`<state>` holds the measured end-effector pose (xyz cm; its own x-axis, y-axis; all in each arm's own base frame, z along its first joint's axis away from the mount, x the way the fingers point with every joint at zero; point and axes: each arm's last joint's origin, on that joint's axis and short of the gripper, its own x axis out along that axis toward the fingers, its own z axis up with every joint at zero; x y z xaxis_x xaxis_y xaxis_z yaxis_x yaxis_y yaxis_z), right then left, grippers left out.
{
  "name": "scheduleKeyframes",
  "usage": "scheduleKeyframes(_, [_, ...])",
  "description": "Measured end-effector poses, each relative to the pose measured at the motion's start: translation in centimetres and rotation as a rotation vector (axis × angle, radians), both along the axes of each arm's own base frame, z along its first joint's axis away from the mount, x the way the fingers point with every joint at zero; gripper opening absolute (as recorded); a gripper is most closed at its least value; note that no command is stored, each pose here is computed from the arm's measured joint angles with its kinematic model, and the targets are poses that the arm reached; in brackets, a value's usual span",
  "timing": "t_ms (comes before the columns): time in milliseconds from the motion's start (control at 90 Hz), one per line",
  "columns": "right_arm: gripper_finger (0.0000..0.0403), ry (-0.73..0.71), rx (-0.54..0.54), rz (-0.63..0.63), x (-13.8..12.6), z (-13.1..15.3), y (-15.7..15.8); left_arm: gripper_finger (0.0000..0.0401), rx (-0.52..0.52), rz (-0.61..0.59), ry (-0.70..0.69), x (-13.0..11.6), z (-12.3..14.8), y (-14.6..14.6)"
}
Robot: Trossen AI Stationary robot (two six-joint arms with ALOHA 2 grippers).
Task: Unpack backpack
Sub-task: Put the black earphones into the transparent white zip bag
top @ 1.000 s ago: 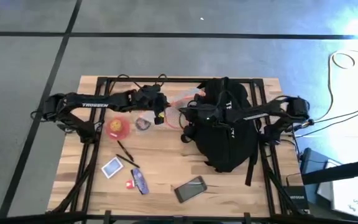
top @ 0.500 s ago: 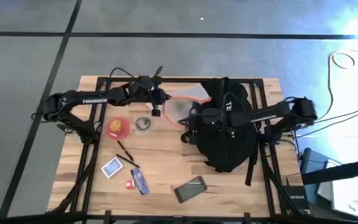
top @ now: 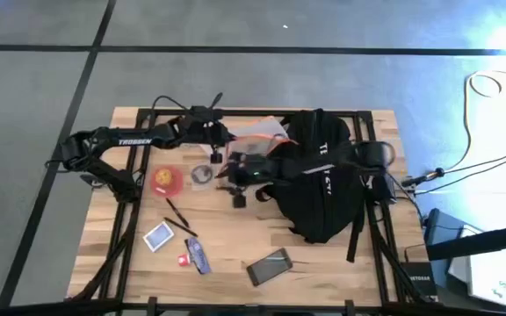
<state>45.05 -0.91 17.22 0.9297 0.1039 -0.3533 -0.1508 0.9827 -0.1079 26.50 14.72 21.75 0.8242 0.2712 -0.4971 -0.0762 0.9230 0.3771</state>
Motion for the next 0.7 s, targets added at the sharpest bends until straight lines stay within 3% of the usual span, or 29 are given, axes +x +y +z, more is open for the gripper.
scheduleKeyframes(67, [0.0183, 0.015, -0.015, 0.043, 1.8, -0.6, 0.5, 0.0, -0.003, 0.014, 0.008, -0.3, -0.1, 0.4])
scheduleKeyframes(278, [0.0197, 0.051, -0.084, 0.002, 4.3, -3.5, 0.1, 0.0, -0.068, -0.015, -0.008, -0.8, -0.3, 1.1])
scheduleKeyframes(478, [0.0197, 0.132, -0.119, -0.112, 5.1, -7.1, -1.2, 0.0, -0.094, -0.095, -0.018, -0.7, -0.3, 0.9])
scheduleKeyframes(700, [0.0197, 0.138, -0.082, -0.322, 5.0, -7.4, -2.8, 0.0, -0.115, -0.124, -0.029, -0.7, -0.3, 0.8])
